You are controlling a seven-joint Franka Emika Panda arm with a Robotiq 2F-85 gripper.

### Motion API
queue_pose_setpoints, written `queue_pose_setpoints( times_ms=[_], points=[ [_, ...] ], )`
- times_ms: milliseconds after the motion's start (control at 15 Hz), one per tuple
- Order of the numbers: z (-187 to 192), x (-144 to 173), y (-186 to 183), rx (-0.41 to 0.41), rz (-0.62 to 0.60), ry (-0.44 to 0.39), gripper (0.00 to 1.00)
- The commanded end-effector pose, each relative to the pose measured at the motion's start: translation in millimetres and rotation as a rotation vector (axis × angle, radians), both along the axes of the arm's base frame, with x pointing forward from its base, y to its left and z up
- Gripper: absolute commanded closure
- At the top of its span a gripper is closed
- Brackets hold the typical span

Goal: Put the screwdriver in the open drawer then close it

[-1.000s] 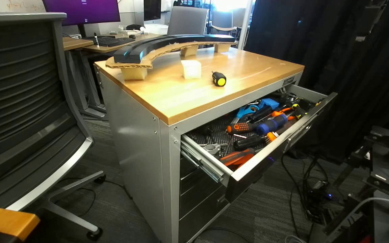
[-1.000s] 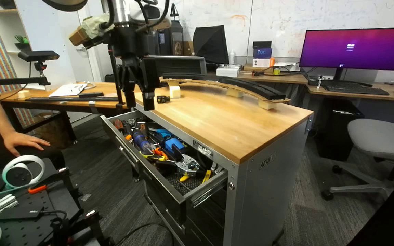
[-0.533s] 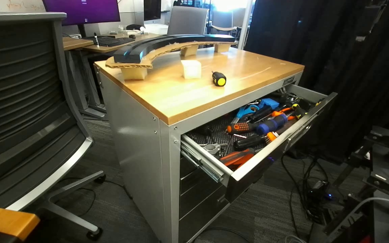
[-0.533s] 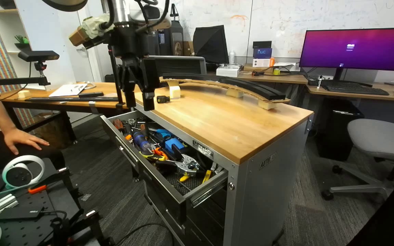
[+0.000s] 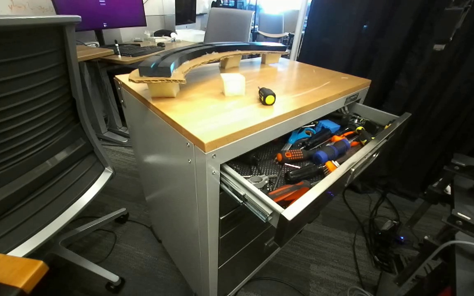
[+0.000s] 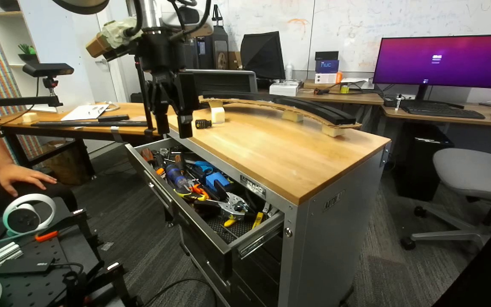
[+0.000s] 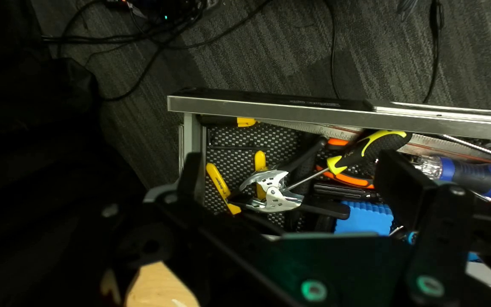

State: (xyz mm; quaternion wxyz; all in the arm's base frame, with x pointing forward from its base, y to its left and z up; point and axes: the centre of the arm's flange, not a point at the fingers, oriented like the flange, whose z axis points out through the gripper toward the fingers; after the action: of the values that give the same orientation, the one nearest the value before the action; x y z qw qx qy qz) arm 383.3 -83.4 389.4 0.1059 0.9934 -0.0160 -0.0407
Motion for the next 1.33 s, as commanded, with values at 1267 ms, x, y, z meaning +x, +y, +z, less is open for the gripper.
queue_pose_setpoints(
  times_ms=[1267],
  points=[
    [-122,143,245,0.345,-0.347,-0.613,0.00]
  ],
)
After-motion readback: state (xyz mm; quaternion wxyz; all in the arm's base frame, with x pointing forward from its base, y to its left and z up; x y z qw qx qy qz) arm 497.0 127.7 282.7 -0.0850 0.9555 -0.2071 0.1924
